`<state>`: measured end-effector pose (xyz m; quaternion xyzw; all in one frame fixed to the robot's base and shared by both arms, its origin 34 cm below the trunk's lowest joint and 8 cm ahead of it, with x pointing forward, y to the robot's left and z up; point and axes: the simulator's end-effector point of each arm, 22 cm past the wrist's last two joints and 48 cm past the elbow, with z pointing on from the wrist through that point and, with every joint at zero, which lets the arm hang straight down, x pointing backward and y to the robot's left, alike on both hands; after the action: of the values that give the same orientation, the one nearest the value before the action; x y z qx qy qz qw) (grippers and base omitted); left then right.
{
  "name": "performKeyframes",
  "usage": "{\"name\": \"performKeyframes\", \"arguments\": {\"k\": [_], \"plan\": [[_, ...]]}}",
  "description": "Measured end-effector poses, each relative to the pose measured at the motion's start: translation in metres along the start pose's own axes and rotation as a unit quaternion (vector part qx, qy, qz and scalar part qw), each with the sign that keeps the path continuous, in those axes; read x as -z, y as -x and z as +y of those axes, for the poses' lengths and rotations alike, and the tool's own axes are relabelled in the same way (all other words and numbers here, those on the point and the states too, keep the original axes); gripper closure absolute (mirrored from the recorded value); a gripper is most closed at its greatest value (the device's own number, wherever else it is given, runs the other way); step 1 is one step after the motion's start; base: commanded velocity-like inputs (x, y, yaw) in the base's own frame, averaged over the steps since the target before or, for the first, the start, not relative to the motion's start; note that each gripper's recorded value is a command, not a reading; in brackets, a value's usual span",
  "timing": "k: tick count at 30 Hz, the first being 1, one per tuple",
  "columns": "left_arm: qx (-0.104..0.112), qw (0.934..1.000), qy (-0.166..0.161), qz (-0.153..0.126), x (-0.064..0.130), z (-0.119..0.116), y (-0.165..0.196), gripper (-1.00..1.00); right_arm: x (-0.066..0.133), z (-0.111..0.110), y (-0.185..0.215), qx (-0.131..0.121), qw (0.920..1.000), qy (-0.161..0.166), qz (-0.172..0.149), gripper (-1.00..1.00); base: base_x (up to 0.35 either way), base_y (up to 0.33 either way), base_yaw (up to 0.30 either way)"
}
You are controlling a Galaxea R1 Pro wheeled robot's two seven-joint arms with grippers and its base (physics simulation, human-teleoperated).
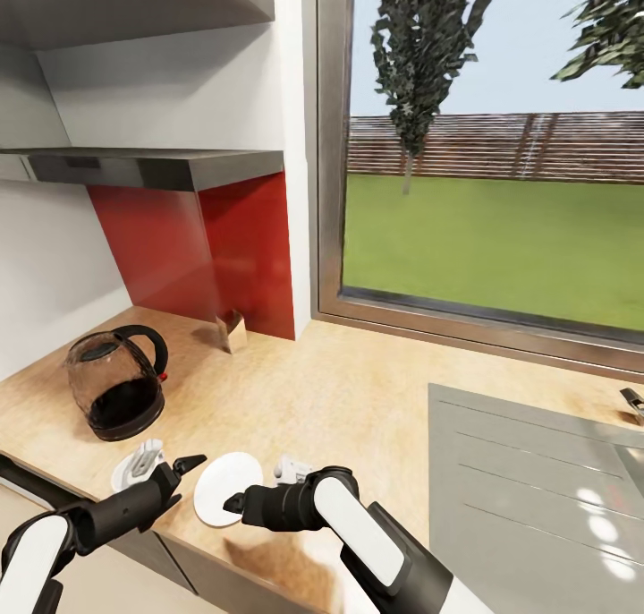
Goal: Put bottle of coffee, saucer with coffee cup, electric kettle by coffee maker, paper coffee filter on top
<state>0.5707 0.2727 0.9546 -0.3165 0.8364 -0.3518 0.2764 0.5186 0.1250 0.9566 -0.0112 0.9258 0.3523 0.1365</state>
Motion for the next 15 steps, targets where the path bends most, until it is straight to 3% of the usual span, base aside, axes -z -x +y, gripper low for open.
{"name": "performKeyframes", "arguments": {"k": [15], "plan": [[0.0, 1.0, 0.004, -0.004, 0.0003, 0.001, 0.0036, -1.0, -0.0005, -0.0006, -0.0008, 0.0, 1.0, -0.001, 0.001, -1.0, 0.0, 0.0, 0.0]]}}
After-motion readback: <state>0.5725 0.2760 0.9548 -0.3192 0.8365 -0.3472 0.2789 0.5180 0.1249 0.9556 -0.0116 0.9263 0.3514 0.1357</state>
